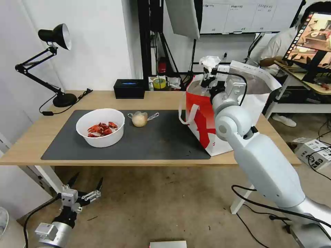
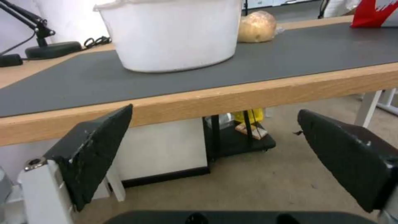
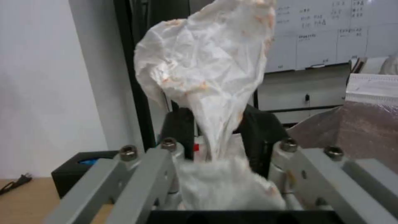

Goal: Pick up the trash from the table and place it into the takeout bag.

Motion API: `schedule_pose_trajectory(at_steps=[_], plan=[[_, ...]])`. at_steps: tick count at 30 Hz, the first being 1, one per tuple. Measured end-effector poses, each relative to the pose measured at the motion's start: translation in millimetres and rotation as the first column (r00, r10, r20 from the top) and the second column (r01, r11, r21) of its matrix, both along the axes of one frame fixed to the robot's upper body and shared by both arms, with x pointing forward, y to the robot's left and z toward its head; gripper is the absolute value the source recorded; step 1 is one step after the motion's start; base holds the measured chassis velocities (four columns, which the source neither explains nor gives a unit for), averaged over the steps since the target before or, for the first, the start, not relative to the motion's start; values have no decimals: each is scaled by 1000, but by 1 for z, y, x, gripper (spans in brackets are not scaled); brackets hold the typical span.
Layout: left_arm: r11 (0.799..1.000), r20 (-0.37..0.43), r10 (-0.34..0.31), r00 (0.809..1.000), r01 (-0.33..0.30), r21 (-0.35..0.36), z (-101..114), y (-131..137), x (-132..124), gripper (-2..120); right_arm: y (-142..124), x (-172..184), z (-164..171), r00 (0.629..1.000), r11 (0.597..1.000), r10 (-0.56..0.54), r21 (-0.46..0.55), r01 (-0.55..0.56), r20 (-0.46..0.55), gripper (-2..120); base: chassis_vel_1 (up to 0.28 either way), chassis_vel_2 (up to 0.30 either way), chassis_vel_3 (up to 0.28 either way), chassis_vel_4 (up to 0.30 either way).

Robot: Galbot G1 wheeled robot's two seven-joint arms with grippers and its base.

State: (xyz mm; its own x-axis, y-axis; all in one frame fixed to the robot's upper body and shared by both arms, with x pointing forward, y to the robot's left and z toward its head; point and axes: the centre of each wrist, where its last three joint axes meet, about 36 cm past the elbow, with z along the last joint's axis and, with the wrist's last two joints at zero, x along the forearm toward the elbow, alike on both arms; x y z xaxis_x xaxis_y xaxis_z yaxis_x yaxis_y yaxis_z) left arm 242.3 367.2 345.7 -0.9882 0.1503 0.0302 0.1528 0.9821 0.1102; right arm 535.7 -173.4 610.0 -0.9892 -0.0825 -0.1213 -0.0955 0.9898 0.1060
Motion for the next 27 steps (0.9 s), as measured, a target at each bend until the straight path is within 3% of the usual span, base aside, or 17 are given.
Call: schedule_pose_trajectory(at_steps=[20,27], plan=[[1000,12,-5,1000,4,11,5,0,1,100,-15,-8,0,1000,1000,-19,-24,19,9,99,0,0,0,0],[1000,14,0,1000,0,13,5,1,-1,100,-20,-10,3,1000,1000,-13,-14,13,4,100,0,0,0,0]])
